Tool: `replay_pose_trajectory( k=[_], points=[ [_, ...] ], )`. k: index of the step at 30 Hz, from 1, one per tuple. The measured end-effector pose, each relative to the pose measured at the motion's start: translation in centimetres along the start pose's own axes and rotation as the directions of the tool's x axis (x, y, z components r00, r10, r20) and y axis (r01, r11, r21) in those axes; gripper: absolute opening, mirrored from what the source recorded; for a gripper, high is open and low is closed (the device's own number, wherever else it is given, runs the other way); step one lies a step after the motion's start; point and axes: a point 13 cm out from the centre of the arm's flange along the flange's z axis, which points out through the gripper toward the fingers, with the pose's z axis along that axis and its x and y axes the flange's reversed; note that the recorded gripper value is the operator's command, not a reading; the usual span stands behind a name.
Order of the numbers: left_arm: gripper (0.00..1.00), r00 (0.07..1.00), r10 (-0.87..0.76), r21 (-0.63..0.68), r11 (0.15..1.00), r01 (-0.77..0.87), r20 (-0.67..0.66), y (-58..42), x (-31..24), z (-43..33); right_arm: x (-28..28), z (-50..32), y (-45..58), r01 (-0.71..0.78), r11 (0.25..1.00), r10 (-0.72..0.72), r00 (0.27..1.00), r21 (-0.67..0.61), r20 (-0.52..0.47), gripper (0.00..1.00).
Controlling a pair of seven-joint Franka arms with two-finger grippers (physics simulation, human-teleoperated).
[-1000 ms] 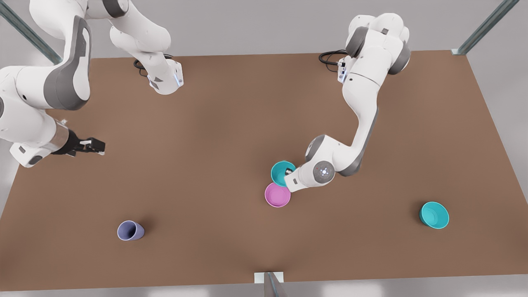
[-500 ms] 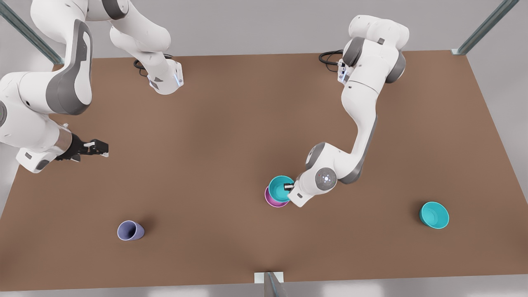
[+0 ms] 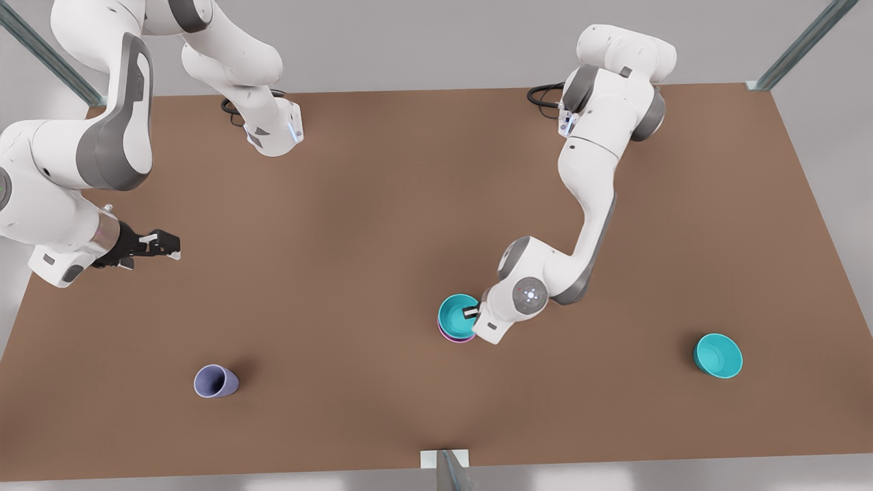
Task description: Stack the blue bowl on the pink bowl
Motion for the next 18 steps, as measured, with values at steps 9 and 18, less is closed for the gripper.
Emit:
replay_pose_trajectory(
  k=[9,18],
  points=[
    [0.21,0.998,-0.062,0.004,0.998,0.062,0.003,-0.1,-0.1,0.3,0.0,0.1,0.0,0.012,1.000,-0.012,1.000,-0.001,-0.001,1.00],
    [1.00,0.972,-0.203,0.074,0.978,0.195,0.118,10.4,-6.9,-20.1,0.0,0.2,0.0,0.020,1.000,-0.020,1.000,-0.001,-0.003,1.00]
  ],
)
